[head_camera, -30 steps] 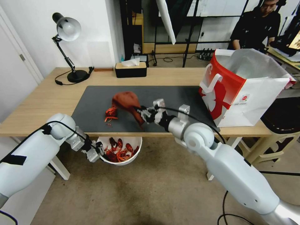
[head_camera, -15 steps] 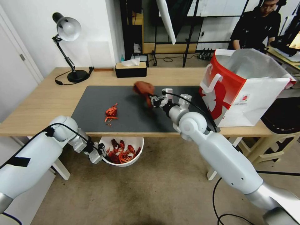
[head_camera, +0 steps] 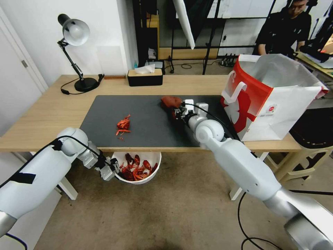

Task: Sweep shrimp from table into container with towel, then put container into takeout bag.

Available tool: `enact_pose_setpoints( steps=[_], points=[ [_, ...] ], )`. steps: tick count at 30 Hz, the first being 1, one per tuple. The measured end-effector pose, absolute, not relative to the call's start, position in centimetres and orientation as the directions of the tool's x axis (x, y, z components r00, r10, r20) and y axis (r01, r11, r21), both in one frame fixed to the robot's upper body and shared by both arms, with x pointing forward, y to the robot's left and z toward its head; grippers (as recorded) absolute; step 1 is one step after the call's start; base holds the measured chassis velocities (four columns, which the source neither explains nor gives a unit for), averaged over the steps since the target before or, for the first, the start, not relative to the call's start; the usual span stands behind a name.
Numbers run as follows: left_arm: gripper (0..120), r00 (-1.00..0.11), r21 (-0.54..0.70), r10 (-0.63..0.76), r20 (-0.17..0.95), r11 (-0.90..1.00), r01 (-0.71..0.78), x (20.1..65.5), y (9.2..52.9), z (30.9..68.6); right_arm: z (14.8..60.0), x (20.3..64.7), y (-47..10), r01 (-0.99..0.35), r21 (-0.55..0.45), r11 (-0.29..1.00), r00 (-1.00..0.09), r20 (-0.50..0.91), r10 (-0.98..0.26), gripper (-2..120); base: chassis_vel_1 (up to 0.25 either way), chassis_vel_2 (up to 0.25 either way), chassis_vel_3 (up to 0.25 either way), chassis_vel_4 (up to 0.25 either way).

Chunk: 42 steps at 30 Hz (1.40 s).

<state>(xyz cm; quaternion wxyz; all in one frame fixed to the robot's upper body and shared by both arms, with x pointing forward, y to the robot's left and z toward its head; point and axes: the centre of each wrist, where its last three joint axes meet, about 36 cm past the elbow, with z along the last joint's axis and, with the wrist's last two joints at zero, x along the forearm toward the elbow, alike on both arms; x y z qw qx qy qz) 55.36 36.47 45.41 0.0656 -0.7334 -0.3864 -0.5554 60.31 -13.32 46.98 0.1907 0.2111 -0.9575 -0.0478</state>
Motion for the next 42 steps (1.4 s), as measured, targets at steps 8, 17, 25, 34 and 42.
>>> enact_pose_setpoints(
  steps=[8,17,25,34,42],
  points=[
    [0,0.076,0.332,0.493,0.867,-0.683,0.650,55.5,37.3,45.7,48.2,64.7,-9.3,-0.533,0.102,0.840,-0.771,0.351,-0.532,7,0.000,0.000,0.000,0.000],
    [0,0.074,0.328,0.491,0.868,-0.680,0.656,55.1,37.8,45.7,46.9,65.6,-8.1,-0.668,0.100,0.737,-0.662,0.374,-0.650,7,0.000,0.000,0.000,0.000],
    [0,0.067,0.331,0.493,0.867,-0.673,0.661,55.4,38.1,45.8,45.3,65.2,-7.8,-0.770,0.089,0.632,-0.558,0.386,-0.735,7,0.000,0.000,0.000,0.000],
    [0,0.063,0.331,0.497,0.866,-0.663,0.672,55.6,38.6,45.8,44.8,65.0,-7.2,-0.826,0.114,0.552,-0.479,0.374,-0.794,7,0.000,0.000,0.000,0.000],
    [0,0.059,0.330,0.499,0.865,-0.652,0.682,55.9,39.1,45.8,44.2,64.7,-7.6,-0.865,0.119,0.488,-0.419,0.365,-0.831,7,0.000,0.000,0.000,0.000]
  ],
)
